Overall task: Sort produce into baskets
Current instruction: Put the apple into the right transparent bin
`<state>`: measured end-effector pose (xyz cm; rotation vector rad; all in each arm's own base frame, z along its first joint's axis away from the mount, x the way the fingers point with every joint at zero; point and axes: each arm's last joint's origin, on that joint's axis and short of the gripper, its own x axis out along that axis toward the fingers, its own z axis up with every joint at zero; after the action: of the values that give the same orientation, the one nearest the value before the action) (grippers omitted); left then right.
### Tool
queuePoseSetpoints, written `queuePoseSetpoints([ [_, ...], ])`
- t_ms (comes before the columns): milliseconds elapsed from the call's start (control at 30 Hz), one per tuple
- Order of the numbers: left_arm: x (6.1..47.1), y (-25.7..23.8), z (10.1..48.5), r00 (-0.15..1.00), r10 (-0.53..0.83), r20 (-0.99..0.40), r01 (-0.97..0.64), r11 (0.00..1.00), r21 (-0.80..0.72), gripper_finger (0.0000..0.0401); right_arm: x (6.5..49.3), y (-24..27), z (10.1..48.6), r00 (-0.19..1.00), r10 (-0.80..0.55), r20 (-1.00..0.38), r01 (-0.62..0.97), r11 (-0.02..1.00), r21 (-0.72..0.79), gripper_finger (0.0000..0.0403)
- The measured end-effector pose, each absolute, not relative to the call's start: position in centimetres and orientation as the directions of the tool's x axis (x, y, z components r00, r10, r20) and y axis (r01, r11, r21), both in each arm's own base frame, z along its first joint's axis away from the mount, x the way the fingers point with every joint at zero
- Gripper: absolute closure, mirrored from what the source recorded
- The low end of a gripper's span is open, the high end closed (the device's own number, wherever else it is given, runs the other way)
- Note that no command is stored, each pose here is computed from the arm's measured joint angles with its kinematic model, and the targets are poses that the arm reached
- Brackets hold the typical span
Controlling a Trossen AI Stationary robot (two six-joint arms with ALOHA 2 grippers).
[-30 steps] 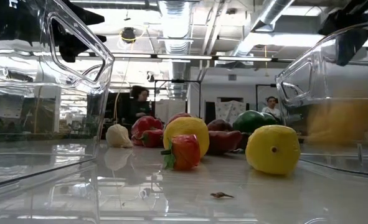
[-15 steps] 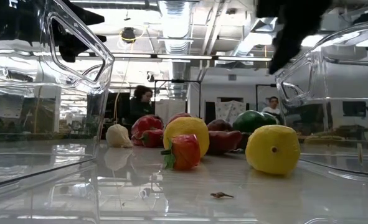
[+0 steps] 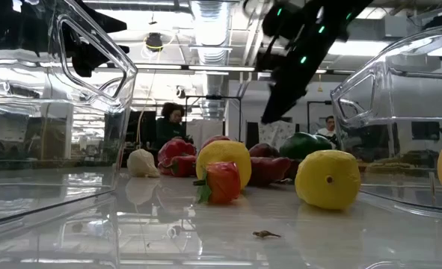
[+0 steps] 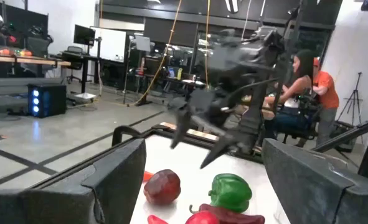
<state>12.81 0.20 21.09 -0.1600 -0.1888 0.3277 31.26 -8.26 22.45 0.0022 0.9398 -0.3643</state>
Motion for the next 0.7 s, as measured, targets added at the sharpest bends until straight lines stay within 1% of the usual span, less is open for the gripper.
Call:
queuePoseSetpoints([
  [167, 12.8, 0.2, 21.0, 0.934, 0.327, 0.145, -0.300, 0.936, -0.185, 0.0094, 31.8, -11.1, 19.9, 0.480, -0.319, -0.818, 0.341, 0.926, -0.161, 0.0017],
  [333, 12.8, 0.2, 20.9, 0.934, 0.328, 0.143, -0.300, 0.936, -0.184, 0.0094, 32.6, -11.8, 17.4, 0.463, -0.230, -0.856, 0.301, 0.949, -0.093, 0.0017],
  [433, 12.9, 0.2, 20.9, 0.935, 0.327, 0.134, -0.299, 0.934, -0.193, 0.0094, 33.2, -12.0, 16.3, 0.440, -0.218, -0.871, 0.295, 0.951, -0.089, 0.0023],
  [533, 12.9, 0.2, 20.7, 0.937, 0.328, 0.122, -0.301, 0.934, -0.194, 0.0094, 33.9, -12.1, 15.5, 0.441, -0.220, -0.870, 0.288, 0.953, -0.094, 0.0040],
  [700, 12.9, 0.2, 20.7, 0.937, 0.328, 0.118, -0.302, 0.934, -0.193, 0.0094, 34.5, -11.9, 15.4, 0.471, -0.243, -0.848, 0.271, 0.955, -0.123, 0.0083],
])
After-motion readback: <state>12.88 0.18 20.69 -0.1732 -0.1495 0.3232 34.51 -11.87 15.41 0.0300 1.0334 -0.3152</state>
